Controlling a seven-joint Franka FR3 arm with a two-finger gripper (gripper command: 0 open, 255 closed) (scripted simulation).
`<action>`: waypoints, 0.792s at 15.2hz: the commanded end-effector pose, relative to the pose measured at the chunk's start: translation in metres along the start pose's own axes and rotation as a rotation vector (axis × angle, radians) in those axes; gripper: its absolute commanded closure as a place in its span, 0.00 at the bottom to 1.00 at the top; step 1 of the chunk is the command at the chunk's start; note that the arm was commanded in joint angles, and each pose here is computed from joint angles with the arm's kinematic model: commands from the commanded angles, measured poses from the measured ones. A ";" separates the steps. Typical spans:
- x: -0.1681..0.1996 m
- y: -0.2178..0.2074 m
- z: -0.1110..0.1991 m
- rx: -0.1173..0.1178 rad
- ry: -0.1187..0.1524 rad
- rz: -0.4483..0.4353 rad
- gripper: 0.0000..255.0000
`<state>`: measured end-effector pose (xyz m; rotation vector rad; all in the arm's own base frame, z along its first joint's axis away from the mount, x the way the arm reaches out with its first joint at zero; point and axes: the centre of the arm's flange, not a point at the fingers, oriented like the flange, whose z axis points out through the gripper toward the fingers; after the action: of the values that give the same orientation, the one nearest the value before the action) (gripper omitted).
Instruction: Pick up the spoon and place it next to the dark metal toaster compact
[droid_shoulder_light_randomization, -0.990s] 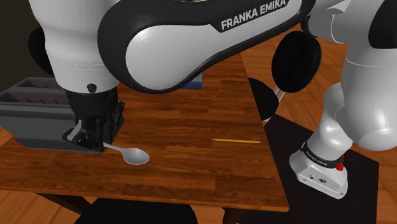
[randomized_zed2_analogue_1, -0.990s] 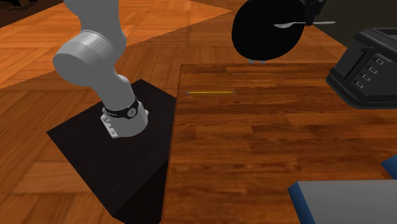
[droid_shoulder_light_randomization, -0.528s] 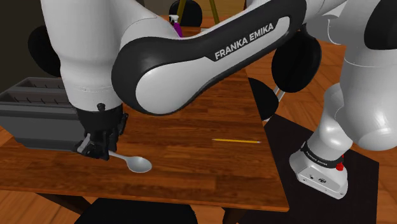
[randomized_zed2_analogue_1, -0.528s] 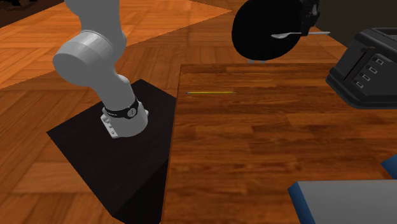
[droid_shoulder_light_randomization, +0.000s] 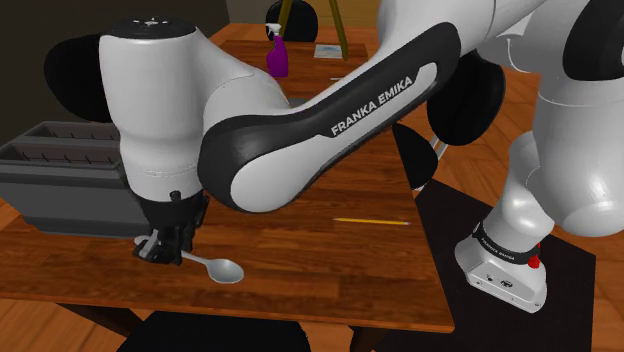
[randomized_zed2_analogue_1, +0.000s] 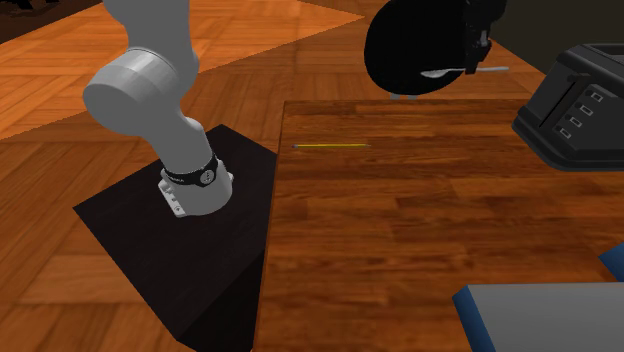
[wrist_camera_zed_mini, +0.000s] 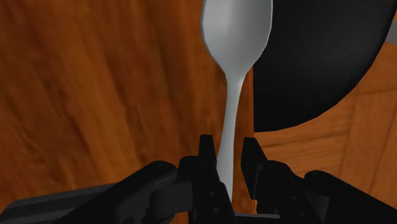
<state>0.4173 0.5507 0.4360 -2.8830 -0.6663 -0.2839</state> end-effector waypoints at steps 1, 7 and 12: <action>-0.002 0.000 0.011 0.000 0.000 0.000 1.00; -0.009 0.004 0.041 0.000 0.000 0.000 1.00; -0.015 0.007 0.067 0.000 0.000 0.000 1.00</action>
<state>0.4175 0.5506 0.3735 -2.8829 -0.6666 -0.2834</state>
